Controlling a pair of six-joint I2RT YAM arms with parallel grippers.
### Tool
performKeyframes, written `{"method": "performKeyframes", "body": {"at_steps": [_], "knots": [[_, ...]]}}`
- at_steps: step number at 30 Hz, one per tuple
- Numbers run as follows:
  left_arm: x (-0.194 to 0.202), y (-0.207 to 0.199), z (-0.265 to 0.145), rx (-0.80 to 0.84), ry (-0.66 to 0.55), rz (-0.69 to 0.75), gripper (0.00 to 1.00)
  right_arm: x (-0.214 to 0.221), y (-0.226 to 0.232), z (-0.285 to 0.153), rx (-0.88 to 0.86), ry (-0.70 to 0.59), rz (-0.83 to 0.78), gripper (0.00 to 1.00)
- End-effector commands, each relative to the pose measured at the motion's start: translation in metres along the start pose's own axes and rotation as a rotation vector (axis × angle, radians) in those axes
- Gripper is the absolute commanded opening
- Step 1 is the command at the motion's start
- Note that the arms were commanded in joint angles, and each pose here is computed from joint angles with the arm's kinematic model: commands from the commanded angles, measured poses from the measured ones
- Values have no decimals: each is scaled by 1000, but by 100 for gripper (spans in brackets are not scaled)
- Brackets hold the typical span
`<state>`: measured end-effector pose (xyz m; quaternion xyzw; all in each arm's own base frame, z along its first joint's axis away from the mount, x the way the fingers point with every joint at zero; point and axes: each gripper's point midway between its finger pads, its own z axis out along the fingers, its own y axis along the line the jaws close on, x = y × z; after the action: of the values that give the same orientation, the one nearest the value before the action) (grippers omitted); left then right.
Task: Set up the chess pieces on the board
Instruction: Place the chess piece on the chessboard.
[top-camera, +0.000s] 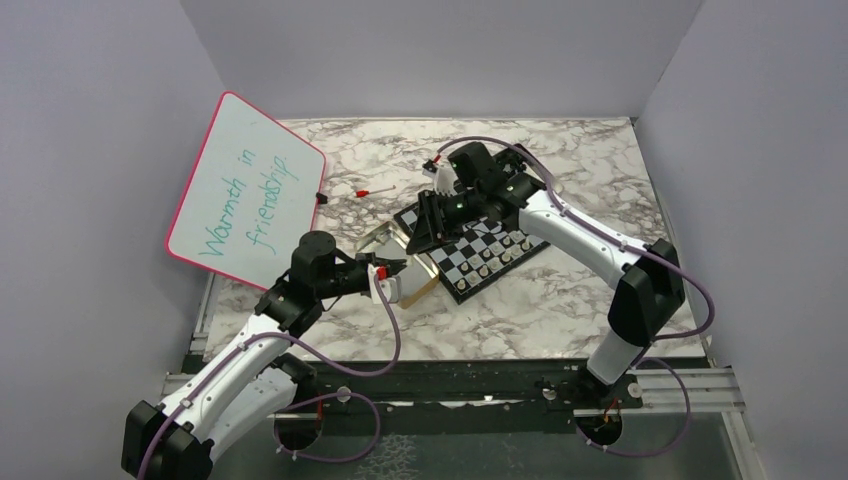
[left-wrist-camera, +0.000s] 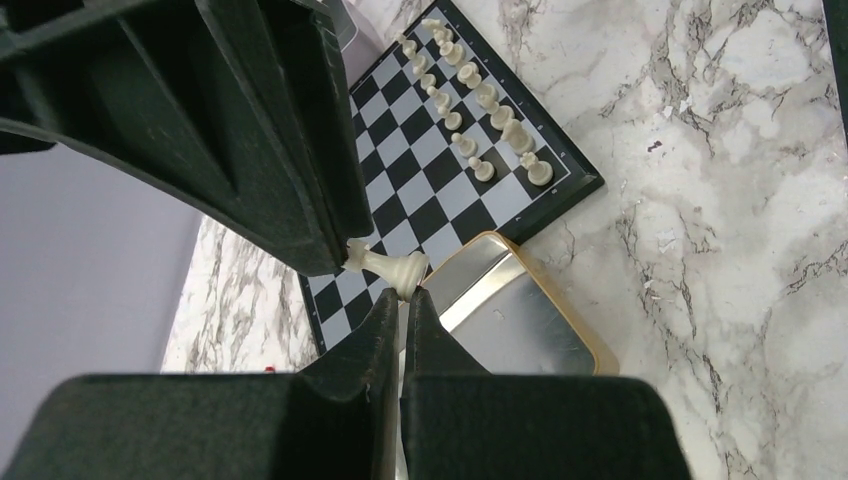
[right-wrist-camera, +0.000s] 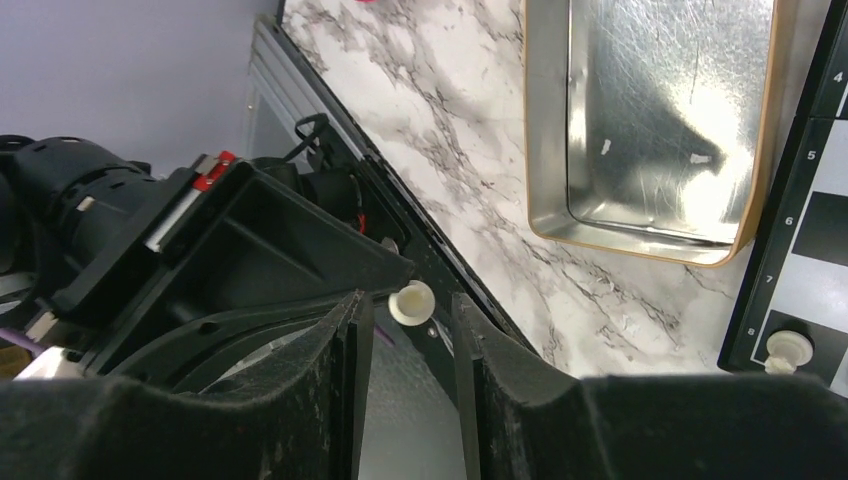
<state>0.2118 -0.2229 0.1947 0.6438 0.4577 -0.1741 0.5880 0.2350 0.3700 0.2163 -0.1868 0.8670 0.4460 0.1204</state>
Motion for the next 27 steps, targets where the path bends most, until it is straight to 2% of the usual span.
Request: {"method": "performKeyframes", "body": {"at_steps": [1,4,13,24,27], "knots": [[-3,-9,0,37,-24,22,0,10,1,1,-20,79,1,40],[-2,-11,0,41,-24,27,0,11,0,3,-31,90,2,40],[0,-13,3,56,-23,32,0,12,0,12,-70,92,20,32],[0,-13,3,58,-22,38,0,12,-7,21,-59,108,34,33],[1,-13,4,59,-19,37,0,10,-7,22,-60,99,34,28]]}}
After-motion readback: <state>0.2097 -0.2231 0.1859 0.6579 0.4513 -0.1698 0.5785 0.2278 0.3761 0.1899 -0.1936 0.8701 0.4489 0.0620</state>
